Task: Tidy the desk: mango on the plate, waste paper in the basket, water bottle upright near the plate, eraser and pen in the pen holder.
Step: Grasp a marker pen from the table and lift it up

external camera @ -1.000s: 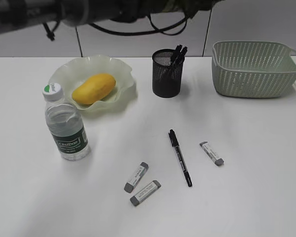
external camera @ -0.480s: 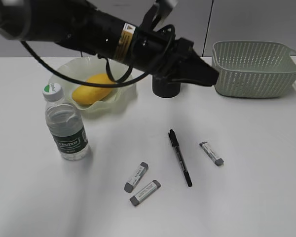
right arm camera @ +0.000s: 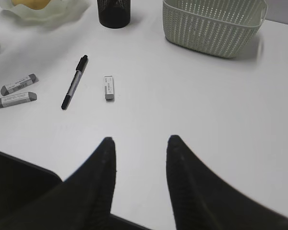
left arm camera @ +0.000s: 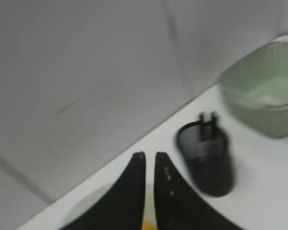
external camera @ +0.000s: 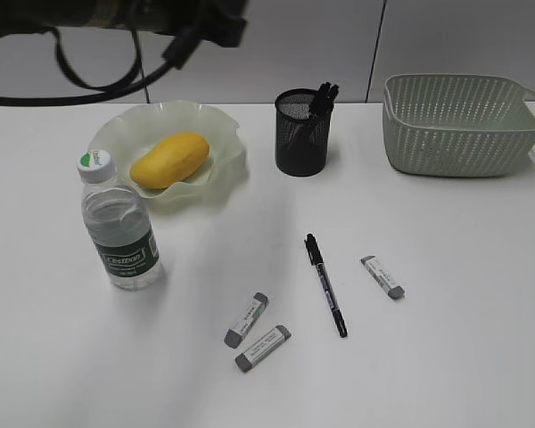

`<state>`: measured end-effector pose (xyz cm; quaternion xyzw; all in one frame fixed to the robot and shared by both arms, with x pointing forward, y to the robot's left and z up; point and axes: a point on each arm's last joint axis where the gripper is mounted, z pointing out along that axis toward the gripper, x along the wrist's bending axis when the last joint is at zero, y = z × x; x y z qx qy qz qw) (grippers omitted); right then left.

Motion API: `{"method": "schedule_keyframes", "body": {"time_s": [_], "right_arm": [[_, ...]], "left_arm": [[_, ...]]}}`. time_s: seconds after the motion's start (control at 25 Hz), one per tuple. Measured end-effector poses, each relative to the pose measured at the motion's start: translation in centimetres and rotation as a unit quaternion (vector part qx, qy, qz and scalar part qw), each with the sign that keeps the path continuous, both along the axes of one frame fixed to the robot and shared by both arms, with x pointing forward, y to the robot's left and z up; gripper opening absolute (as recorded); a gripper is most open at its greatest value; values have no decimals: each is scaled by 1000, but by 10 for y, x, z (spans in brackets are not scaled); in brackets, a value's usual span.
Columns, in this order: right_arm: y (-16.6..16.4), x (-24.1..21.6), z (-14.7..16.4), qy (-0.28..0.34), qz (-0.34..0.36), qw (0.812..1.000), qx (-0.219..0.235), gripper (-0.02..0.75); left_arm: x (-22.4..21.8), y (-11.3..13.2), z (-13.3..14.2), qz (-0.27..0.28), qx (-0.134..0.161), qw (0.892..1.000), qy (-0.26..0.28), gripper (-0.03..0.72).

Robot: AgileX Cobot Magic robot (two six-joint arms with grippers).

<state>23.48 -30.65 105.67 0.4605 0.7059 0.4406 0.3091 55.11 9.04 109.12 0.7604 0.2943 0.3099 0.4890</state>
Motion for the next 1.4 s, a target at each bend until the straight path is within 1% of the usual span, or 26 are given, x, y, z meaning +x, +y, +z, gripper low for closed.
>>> {"method": "schedule_keyframes", "body": {"time_s": [0.04, 0.08, 0.12, 0.16, 0.2, 0.24, 0.28, 0.32, 0.36, 0.4, 0.44, 0.48, 0.52, 0.6, 0.68, 0.72, 0.8, 0.88, 0.96, 1.04, 1.12, 1.2, 1.32, 1.4], "right_arm": [[0, 0, 0, 0, 0, 1000, 0, 295], [0, 0, 0, 0, 0, 1000, 0, 295], [0, 0, 0, 0, 0, 1000, 0, 295], [0, 0, 0, 0, 0, 1000, 0, 295], [0, 0, 0, 0, 0, 1000, 0, 295], [0, 0, 0, 0, 0, 1000, 0, 295], [0, 0, 0, 0, 0, 1000, 0, 295], [0, 0, 0, 0, 0, 1000, 0, 295], [0, 0, 0, 0, 0, 1000, 0, 295], [0, 0, 0, 0, 0, 1000, 0, 295], [0, 0, 0, 0, 0, 1000, 0, 295], [0, 0, 0, 0, 0, 1000, 0, 295], [0, 0, 0, 0, 0, 1000, 0, 295], [0, 0, 0, 0, 0, 1000, 0, 295], [0, 0, 0, 0, 0, 1000, 0, 295], [0, 0, 0, 0, 0, 1000, 0, 295], [0, 0, 0, 0, 0, 1000, 0, 295], [0, 0, 0, 0, 0, 1000, 0, 295], [0, 0, 0, 0, 0, 1000, 0, 295], [0, 0, 0, 0, 0, 1000, 0, 295], [0, 0, 0, 0, 0, 1000, 0, 295], [0, 0, 0, 0, 0, 1000, 0, 294], [0, 0, 0, 0, 0, 1000, 0, 295], [0, 0, 0, 0, 0, 1000, 0, 295]], "left_arm": [[-2, 13, 1, 47, 20, 998, -22, 41], [-5, 26, -1, 83, 54, 994, -43, 41], [-10, 36, -5, 109, 84, 989, -50, 41], [-14, 48, -6, 144, 106, 983, -48, 41], [-19, 60, -8, 184, 127, 974, -33, 41], [-24, 70, -11, 218, 148, 965, 0, 41], [-31, 80, -13, 244, 161, 955, 43, 41], [-39, 89, -13, 262, 164, 947, 82, 41], [-51, 95, -12, 264, 154, 944, 124, 41], [-63, 98, -10, 254, 137, 945, 155, 41], [-77, 102, -3, 242, 110, 949, 170, 42], [-94, 108, 7, 233, 80, 954, 169, 42], [-109, 115, 11, 225, 55, 957, 172, 43], [-148, 135, 22, 218, 10, 964, 154, 48], [-190, 160, 23, 215, -22, 966, 139, 61], [-208, 171, 21, 211, -31, 968, 133, 72], [-241, 189, 17, 202, -48, 970, 124, 125], [-268, 203, 11, 194, -61, 970, 131, 212], [-289, 215, 7, 192, -73, 970, 129, 338], [-305, 225, 2, 194, -80, 969, 127, 442], [-314, 231, -3, 197, -81, 968, 133, 515], [-318, 234, -9, 201, -73, 966, 143, 545], [-314, 232, -22, 196, -41, 968, 152, 559], [-311, 229, -25, 191, -37, 970, 143, 561]]}}
